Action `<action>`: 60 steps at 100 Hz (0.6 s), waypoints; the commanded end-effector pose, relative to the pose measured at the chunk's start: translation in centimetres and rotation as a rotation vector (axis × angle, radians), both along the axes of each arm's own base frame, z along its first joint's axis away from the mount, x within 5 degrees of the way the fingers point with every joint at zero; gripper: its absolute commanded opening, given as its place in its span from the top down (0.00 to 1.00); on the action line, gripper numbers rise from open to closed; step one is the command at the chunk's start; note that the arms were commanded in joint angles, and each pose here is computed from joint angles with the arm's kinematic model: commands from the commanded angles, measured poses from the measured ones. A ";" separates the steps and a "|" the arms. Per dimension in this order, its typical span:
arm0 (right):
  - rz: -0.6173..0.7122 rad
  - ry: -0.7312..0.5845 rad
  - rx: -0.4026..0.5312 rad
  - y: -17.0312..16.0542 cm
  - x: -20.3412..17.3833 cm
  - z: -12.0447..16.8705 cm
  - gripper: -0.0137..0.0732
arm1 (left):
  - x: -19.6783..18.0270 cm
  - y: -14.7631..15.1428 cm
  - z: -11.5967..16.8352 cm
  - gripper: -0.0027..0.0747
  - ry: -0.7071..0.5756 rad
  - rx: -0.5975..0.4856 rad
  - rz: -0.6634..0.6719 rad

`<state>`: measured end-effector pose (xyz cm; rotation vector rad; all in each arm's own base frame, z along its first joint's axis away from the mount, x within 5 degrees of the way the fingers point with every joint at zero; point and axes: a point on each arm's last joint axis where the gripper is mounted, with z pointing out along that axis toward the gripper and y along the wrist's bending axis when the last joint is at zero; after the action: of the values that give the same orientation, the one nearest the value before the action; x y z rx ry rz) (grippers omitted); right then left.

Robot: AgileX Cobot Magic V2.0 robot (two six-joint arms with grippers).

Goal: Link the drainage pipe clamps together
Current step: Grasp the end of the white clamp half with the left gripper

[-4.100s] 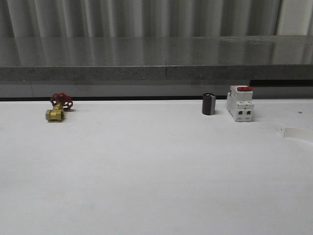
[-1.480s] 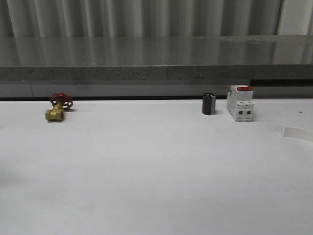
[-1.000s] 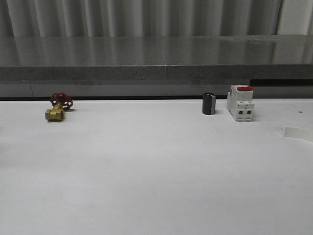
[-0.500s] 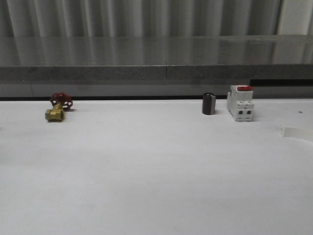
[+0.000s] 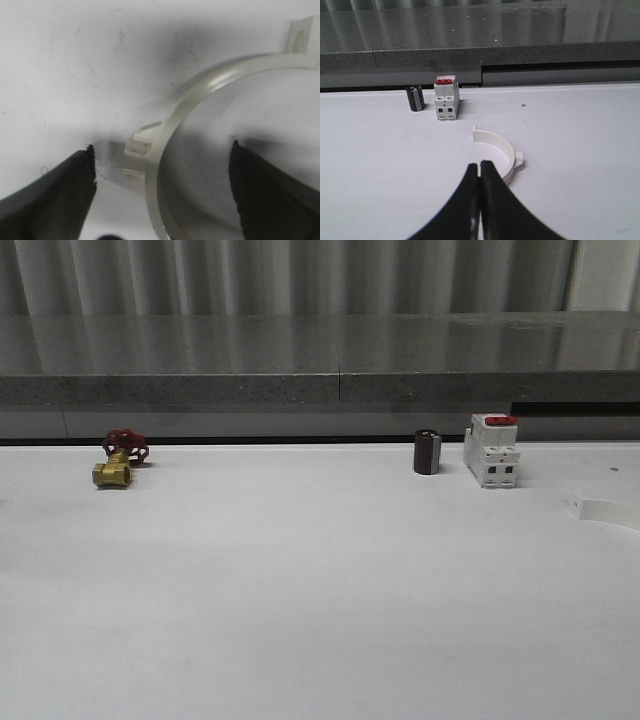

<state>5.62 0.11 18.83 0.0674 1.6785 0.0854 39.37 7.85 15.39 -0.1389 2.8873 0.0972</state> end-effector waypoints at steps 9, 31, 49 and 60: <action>-0.006 -0.110 -0.004 0.0 -0.2 1.3 0.92 | 0.6 0.1 2.8 0.63 -0.116 0.026 -0.008; -0.006 -0.110 -0.004 0.0 -0.2 1.3 0.92 | 0.6 0.1 2.9 0.89 -0.117 0.027 -0.008; -0.006 -0.110 -0.004 0.0 -0.2 1.3 0.92 | 0.0 -0.5 4.6 0.91 -0.120 0.001 0.003; -0.006 -0.110 -0.004 0.0 -0.2 1.3 0.92 | -0.6 -1.6 6.4 0.91 -0.135 -0.046 0.012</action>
<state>5.62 0.11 18.83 0.0674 1.6785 0.0854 39.06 7.24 17.17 -0.1553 2.8657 0.0625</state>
